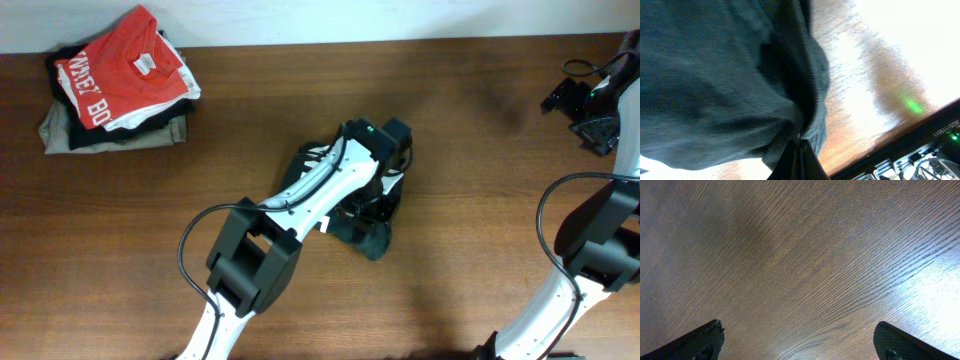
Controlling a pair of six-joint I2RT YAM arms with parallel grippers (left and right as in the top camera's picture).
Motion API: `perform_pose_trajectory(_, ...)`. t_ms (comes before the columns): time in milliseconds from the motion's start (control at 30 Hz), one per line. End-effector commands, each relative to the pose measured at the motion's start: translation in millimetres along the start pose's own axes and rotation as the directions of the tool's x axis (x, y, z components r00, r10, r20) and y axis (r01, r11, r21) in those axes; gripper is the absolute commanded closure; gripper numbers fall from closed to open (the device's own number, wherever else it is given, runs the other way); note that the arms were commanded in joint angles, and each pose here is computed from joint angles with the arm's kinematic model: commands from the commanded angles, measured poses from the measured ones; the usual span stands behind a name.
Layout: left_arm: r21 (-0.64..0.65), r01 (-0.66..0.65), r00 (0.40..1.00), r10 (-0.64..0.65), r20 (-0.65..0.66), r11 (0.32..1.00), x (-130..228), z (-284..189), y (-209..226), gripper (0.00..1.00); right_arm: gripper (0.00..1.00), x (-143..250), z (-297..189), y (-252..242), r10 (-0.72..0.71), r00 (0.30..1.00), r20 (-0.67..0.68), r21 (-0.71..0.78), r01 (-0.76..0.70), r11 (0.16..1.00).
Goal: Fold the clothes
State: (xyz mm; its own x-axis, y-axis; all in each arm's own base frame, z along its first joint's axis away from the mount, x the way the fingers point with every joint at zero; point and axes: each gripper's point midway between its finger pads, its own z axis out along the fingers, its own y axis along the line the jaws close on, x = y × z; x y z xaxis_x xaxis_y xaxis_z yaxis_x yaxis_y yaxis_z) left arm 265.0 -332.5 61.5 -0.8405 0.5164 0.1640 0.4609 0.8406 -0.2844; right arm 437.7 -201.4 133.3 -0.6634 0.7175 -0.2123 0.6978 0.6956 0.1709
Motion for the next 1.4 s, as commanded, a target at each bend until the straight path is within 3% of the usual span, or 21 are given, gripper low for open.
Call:
perform_pose_trajectory(0,0.021,-0.064,0.998,0.065,-0.026,0.998,8,16,-27,0.99,0.01,-6,-12,0,-0.01,0.999,0.034,0.002,0.01,1.0)
perform_pose_trajectory(133,0.011,-0.142,0.989,0.142,-0.044,0.99,14,42,-55,0.99,0.01,-6,-12,0,-0.01,0.999,0.034,0.002,0.01,1.0)
perform_pose_trajectory(167,0.006,-0.148,0.987,0.148,-0.061,0.989,18,46,-57,0.94,0.01,-6,-12,0,-0.01,0.999,0.034,0.002,0.01,1.0)
perform_pose_trajectory(200,0.005,-0.159,0.985,0.159,-0.064,0.987,20,47,-61,0.81,0.01,-6,-12,0,-0.01,0.999,0.034,0.002,0.01,1.0)
perform_pose_trajectory(267,0.005,-0.174,0.982,0.174,-0.068,0.985,22,46,-65,0.42,0.01,-6,-12,0,-0.01,0.999,0.034,0.002,0.01,1.0)
perform_pose_trajectory(300,0.005,-0.176,0.982,0.176,-0.063,0.984,20,38,-65,0.33,0.01,-6,-12,0,-0.01,0.999,0.034,0.002,0.01,1.0)
perform_pose_trajectory(367,0.003,-0.199,0.98,0.199,0.002,0.98,5,3,-65,0.32,0.01,-6,-12,0,-0.01,0.999,0.034,0.002,0.01,1.0)
perform_pose_trajectory(467,-0.156,-0.153,0.959,0.185,0.214,0.976,-40,-67,-33,0.32,0.01,-6,-12,0,-0.01,0.999,0.034,0.002,0.01,1.0)
perform_pose_trajectory(500,-0.193,-0.112,0.935,0.169,0.311,0.975,-61,-91,-16,0.26,0.01,-6,-12,0,-0.01,0.999,0.034,0.002,0.01,1.0)
perform_pose_trajectory(567,-0.165,-0.05,0.909,0.113,0.4,0.985,-87,-105,6,0.26,0.01,-6,-12,0,-0.01,0.999,0.034,0.002,0.01,1.0)
perform_pose_trajectory(700,-0.068,-0.028,0.922,0.052,0.382,0.997,-123,-60,26,0.28,0.01,-6,-12,0,-0.01,0.999,0.034,0.002,0.01,1.0)
perform_pose_trajectory(800,0.008,-0.072,0.941,0.065,0.332,0.997,-133,-15,10,0.28,0.01,-6,-12,0,-0.01,0.999,0.034,0.002,0.01,1.0)
perform_pose_trajectory(900,0.002,-0.114,0.943,0.108,0.316,0.993,-137,14,-8,0.27,0.01,-6,-12,0,-0.01,0.999,0.034,0.002,0.01,1.0)
perform_pose_trajectory(1100,-0.017,-0.265,0.908,0.255,0.333,0.964,-128,24,-71,0.27,0.01,-6,-12,0,-0.01,0.999,0.034,0.002,0.01,1.0)
perform_pose_trajectory(1167,-0.016,-0.282,0.894,0.269,0.359,0.959,-126,3,-83,0.27,0.01,-6,-12,0,-0.01,0.999,0.034,0.002,0.01,1.0)
perform_pose_trajectory(1233,-0.035,-0.279,0.872,0.269,0.409,0.96,-126,-35,-87,0.2,0.01,-6,-12,0,-0.01,0.999,0.034,0.002,0.01,1.0)
perform_pose_trajectory(1267,-0.061,-0.259,0.854,0.258,0.451,0.964,-127,-65,-80,0.01,0.01,-6,-12,0,-0.01,0.999,0.034,0.002,0.01,1.0)
perform_pose_trajectory(1367,-0.124,-0.145,0.82,0.19,0.54,0.982,-126,-143,-17,0.01,0.01,-6,-12,0,-0.01,0.999,0.034,0.002,0.01,1.0)
